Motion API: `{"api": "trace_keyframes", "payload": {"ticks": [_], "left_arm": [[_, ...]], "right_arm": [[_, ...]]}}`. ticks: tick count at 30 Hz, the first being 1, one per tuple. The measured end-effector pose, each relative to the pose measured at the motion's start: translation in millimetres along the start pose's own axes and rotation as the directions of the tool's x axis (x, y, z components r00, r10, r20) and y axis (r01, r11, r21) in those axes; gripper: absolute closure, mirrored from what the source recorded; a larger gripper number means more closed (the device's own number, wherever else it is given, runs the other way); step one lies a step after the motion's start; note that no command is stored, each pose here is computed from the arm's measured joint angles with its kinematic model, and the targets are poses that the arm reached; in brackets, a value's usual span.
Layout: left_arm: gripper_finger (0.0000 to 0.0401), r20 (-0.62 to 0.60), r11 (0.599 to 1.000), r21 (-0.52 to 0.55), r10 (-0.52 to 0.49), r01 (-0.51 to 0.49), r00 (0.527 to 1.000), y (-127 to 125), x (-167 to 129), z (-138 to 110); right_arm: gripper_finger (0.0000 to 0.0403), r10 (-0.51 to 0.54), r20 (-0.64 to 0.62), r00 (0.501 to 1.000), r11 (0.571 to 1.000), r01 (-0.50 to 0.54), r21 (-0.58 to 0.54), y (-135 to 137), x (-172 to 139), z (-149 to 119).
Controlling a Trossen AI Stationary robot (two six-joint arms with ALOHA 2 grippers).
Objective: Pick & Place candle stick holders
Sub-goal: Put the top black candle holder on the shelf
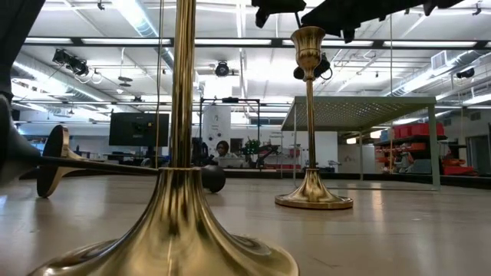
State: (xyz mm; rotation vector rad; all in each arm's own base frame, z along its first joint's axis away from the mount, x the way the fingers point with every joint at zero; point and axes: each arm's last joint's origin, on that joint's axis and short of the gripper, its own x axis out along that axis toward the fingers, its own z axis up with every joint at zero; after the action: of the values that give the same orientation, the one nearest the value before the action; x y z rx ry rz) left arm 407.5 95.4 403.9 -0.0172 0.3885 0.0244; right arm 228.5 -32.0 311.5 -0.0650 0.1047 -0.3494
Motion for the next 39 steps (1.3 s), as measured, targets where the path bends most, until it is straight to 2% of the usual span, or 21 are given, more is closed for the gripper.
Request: {"api": "trace_keyframes", "payload": {"ticks": [13, 18, 24, 31, 39], "left_arm": [[0.0386, 0.003, 1.000, 0.004, -0.001, 0.001, 1.000, 0, 0, 0], [0.0377, 0.003, 1.000, 0.004, -0.001, 0.001, 1.000, 0, 0, 0], [0.0385, 0.003, 1.000, 0.003, -0.003, 0.003, 1.000, 0, 0, 0], [0.0359, 0.005, 1.000, 0.002, -0.002, 0.002, 1.000, 0, 0, 1], [0.0371, 0.006, 1.000, 0.002, 0.002, -0.002, 1.000, 0, -1, 1]], "right_arm": [[0.0298, -0.021, 0.056, 0.998, 1.000, 0.021, 0.011, -2, 12, 0], [0.0336, 0.025, 0.064, 0.998, 1.000, -0.026, 0.014, -2, 13, 1], [0.0392, 0.043, 0.066, 0.997, 0.999, -0.044, 0.011, -2, 13, 1], [0.0397, 0.044, 0.066, 0.997, 0.999, -0.045, 0.012, -2, 13, 1], [0.0401, 0.032, 0.065, 0.997, 0.999, -0.033, 0.013, -5, 13, 1]]}}
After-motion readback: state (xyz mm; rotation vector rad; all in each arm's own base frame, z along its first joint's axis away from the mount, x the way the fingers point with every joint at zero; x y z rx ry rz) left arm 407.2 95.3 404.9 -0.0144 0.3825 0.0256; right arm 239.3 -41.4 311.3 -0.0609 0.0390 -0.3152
